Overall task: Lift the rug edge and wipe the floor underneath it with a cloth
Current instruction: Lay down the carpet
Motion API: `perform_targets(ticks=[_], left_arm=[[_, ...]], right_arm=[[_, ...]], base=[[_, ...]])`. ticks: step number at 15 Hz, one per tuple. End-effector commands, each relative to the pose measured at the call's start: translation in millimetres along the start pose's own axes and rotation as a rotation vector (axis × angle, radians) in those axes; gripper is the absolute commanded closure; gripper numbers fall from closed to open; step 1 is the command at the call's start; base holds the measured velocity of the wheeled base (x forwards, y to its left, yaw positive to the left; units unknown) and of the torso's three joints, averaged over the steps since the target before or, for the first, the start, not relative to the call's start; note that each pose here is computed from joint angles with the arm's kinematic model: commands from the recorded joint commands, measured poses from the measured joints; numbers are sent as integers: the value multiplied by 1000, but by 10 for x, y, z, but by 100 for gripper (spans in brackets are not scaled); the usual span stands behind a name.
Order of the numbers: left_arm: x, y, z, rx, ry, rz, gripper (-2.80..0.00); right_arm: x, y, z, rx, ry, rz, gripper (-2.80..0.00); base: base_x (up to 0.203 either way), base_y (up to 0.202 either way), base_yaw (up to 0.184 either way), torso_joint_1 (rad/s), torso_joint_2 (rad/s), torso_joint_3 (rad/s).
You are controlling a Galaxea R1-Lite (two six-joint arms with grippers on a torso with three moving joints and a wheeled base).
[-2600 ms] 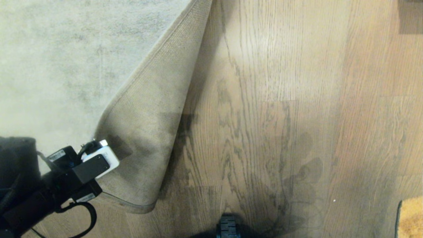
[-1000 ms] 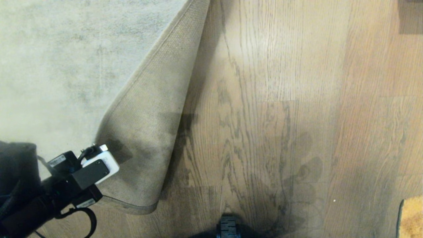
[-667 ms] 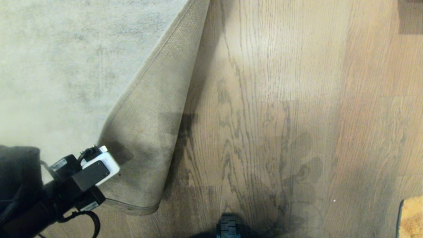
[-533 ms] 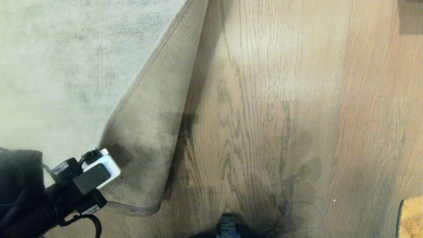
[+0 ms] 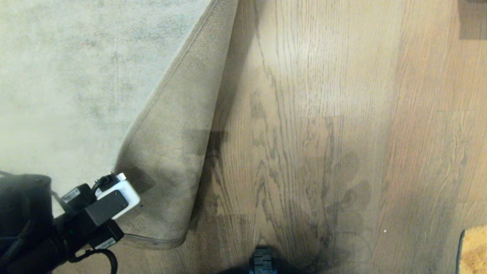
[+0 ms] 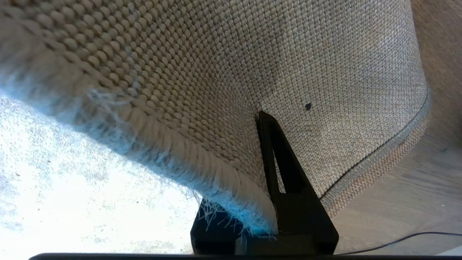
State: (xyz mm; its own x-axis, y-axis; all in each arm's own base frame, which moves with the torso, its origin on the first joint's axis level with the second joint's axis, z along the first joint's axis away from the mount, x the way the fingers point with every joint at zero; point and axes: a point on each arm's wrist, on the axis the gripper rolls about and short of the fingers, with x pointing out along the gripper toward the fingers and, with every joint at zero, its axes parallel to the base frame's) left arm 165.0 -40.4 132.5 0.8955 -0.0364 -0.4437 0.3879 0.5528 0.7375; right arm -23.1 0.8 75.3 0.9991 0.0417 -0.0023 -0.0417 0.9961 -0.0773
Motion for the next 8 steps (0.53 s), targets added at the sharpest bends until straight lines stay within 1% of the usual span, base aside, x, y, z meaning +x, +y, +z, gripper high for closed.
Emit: perform_targets(ticks=[1,2,3,5,8], left_arm=[[7,-4,-3,5,4,0,0],[6,-8,-7,4,7,0,-280],[6,-10,-9,2,9,1,-280],[3,-29,3,-23,1,-10,-280],[-14,-84,67,-90,-35,-38,-280]], right_arm=[[1,0,0,-1,2,1,0],[1,0,0,-1,2,1,0],[1,0,0,-2,2,1,0],[1,0,0,-1,2,1,0],[1,0,0,-1,2,1,0]], base=[[0,0,0,0,0,0],[0,0,0,0,0,0],[0,0,0,0,0,0],[0,0,0,0,0,0],[0,0,0,0,0,0]])
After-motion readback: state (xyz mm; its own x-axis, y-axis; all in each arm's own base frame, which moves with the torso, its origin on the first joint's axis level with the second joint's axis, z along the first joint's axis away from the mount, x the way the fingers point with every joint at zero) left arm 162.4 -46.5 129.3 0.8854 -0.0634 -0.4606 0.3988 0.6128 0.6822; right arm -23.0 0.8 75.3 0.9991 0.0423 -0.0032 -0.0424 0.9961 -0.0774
